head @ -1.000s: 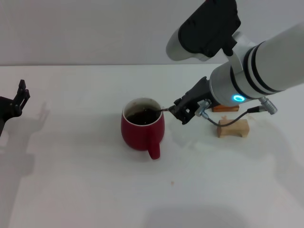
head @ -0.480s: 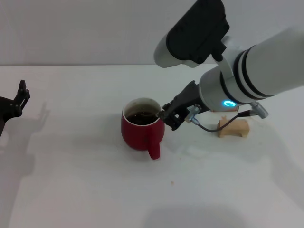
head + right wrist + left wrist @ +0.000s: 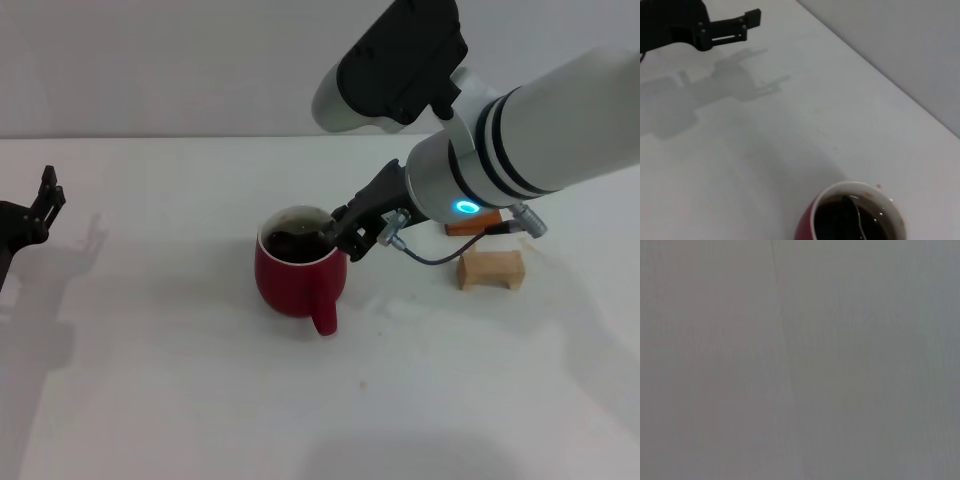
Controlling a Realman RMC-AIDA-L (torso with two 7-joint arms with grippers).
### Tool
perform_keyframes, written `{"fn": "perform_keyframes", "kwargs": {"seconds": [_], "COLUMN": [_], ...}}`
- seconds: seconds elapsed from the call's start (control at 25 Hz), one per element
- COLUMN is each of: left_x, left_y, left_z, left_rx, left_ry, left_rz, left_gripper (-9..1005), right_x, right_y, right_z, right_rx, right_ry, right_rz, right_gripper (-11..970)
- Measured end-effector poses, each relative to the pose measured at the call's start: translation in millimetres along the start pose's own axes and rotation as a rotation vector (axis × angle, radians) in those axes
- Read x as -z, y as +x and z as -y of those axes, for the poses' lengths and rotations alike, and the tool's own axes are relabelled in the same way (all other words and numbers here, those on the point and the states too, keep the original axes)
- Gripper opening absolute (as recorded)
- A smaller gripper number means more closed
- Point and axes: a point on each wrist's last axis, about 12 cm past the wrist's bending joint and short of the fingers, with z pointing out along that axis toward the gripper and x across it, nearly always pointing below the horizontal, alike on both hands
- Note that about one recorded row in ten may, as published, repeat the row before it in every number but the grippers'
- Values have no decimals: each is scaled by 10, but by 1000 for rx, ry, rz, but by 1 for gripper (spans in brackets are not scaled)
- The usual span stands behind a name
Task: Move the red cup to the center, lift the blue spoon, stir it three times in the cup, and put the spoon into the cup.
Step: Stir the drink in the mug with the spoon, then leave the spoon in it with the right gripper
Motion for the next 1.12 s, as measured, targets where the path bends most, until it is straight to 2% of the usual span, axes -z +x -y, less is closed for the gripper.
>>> {"fn": "perform_keyframes", "kwargs": {"seconds": [0.28, 0.44, 0.8, 1.0, 1.12], "left_x": [-34, -47, -56, -56, -53], "left_y": [-9, -7, -9, -11, -10], "left_z": [7, 15, 22, 23, 22], "left_rx": [-2, -3, -4, -5, -5], "left_ry": [5, 8, 12, 13, 13], "left_rz": [-4, -11, -12, -10, -10], "left_gripper": [846, 846, 846, 846, 846], "right_x": [4, 9, 28, 35, 17], "right_y": [54, 80, 117, 72, 23], "right_z": [107, 105, -7, -90, -86], "right_rx": [-17, -19, -13, -18, -10], "right_ry": [31, 29, -14, -68, -63], "right_rz": [-12, -24, -51, -31, -13], "right_gripper": [133, 133, 132, 132, 132]}}
